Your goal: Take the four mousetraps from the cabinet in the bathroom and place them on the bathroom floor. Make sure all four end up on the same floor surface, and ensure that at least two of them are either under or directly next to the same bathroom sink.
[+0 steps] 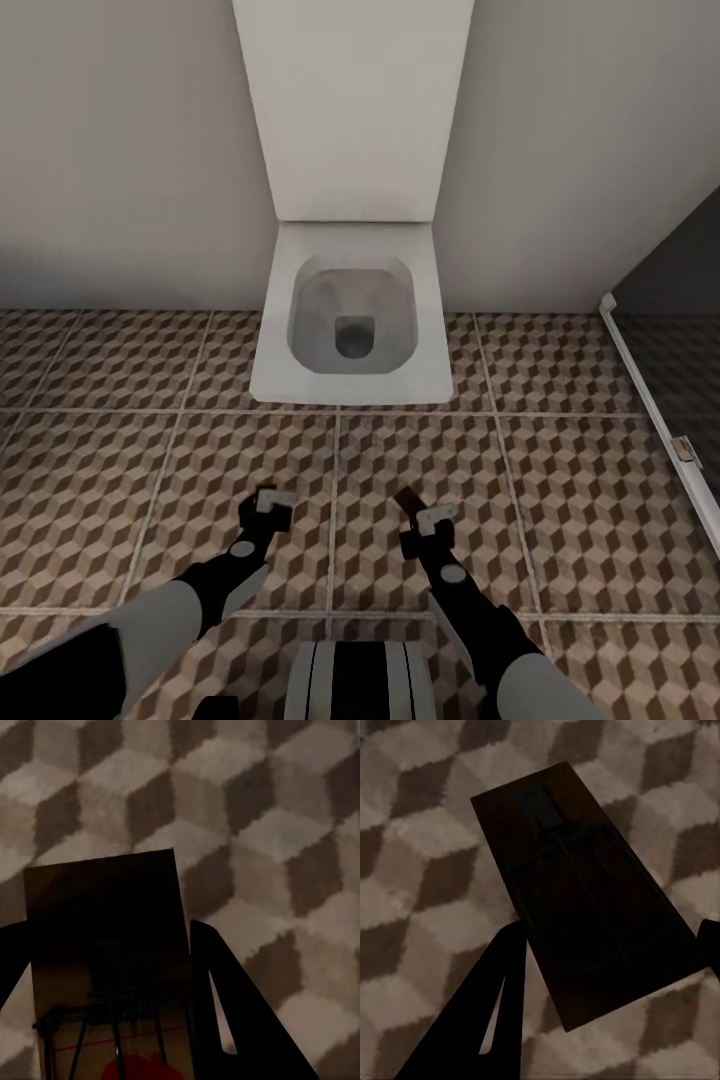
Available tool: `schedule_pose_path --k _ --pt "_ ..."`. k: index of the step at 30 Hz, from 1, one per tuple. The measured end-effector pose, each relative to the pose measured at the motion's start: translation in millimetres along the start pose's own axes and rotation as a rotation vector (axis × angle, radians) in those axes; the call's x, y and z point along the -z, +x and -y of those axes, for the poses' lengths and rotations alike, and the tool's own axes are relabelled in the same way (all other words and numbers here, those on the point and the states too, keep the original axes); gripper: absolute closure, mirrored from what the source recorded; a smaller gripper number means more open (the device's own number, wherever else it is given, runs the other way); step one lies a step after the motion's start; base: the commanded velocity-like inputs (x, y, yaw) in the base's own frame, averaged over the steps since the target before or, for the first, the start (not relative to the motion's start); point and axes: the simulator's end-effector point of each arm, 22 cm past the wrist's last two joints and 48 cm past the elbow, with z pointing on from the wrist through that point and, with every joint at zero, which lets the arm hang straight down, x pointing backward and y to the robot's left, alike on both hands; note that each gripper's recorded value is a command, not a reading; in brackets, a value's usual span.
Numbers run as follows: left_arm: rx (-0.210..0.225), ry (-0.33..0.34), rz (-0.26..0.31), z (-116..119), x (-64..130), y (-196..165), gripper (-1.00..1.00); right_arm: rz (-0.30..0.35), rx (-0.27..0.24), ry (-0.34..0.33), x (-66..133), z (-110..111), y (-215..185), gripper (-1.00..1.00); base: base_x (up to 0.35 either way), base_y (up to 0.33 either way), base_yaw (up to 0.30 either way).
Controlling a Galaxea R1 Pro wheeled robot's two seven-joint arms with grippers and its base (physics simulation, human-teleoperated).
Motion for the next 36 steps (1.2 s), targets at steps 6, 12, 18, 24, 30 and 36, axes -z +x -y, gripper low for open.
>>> schedule_pose_path --k 6,12,18,24,30,36 --pt "-0.016 -0.019 -0.041 0.6 1.7 17.0 1.00 -0.029 0.007 0.003 -3.4 2.9 -1.8 1.00 0.000 0.000 0.000" --pt "-0.018 0.014 -0.056 11.4 2.8 22.8 1.00 -0.068 0.022 0.011 -12.3 10.1 -0.6 1.00 0.000 0.000 0.000" --pt "-0.019 0.016 -0.060 12.8 3.2 24.7 1.00 -0.078 0.030 0.015 -16.9 14.2 -3.4 1.00 0.000 0.000 0.000" --pt "-0.016 0.022 -0.053 16.6 3.4 22.6 1.00 -0.073 0.028 0.015 -17.5 13.7 -5.9 1.00 0.000 0.000 0.000" --pt "-0.016 0.027 -0.036 18.3 3.3 18.4 1.00 -0.062 0.025 0.015 -17.7 13.6 -9.0 1.00 0.000 0.000 0.000" --pt "-0.021 0.030 -0.016 18.5 3.1 14.1 1.00 -0.021 0.021 0.014 -18.0 13.2 -19.0 1.00 0.000 0.000 0.000"
